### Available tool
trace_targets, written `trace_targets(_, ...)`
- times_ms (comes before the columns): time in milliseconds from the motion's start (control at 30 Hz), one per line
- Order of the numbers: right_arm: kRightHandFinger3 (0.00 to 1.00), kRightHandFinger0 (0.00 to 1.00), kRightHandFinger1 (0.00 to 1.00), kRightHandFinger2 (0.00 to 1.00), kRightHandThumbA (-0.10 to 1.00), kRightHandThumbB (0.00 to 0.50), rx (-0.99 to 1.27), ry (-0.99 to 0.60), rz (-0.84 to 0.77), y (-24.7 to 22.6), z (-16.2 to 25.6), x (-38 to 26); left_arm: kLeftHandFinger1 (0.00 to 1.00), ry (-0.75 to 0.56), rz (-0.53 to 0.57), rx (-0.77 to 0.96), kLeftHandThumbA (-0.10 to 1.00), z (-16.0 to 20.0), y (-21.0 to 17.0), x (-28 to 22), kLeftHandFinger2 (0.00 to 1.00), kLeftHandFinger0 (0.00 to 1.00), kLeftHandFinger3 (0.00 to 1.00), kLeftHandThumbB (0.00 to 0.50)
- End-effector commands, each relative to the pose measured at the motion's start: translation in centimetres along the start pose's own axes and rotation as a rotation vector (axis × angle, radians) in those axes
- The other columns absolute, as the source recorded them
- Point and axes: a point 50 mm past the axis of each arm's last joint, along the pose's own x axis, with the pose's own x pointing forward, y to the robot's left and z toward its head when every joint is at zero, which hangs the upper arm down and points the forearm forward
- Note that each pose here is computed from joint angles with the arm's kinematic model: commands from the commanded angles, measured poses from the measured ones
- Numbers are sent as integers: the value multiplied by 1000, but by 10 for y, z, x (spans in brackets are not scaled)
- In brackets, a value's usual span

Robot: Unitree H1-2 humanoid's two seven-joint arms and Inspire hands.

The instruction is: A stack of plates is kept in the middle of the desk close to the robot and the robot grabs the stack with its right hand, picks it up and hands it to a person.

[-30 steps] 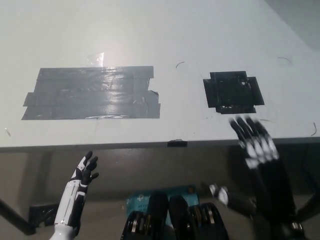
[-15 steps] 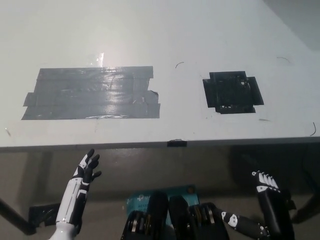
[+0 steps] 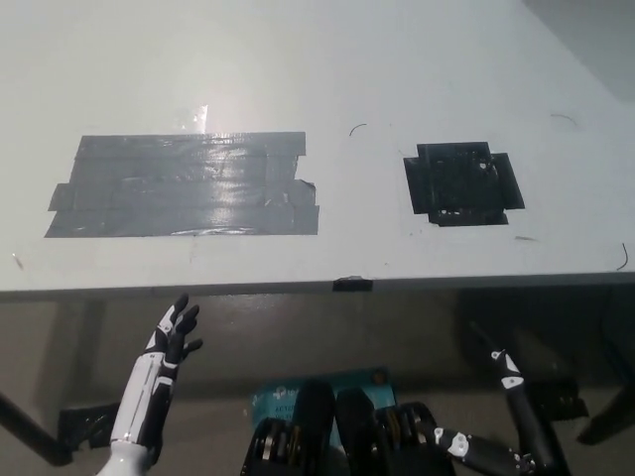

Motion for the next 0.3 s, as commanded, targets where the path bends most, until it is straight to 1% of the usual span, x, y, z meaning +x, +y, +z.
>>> trace_targets(0,1000,1000,1000,1000,1000,372,138,-87,13,-2,14,-1,1000,-24,-2,11,1000,7,1,-8,1000,954,1000,0)
trace_targets(67,1000,1000,1000,1000,1000,356,145,-82,20,-1,12,-2,1000,-31,-3,18,1000,7,1,-9,1000,961,1000,0)
trace_targets(133,1000,1000,1000,1000,1000,354,153,-81,24,1,10,-2,1000,-37,-1,20,1000,8,3,-9,1000,956,1000,0)
trace_targets(233,1000,1000,1000,1000,1000,379,162,-66,27,2,9,-5,1000,-33,2,12,1000,7,3,-11,1000,989,1000,0)
trace_targets(267,1000,1000,1000,1000,1000,379,162,-66,27,2,9,-5,1000,-33,2,12,1000,7,3,-11,1000,989,1000,0)
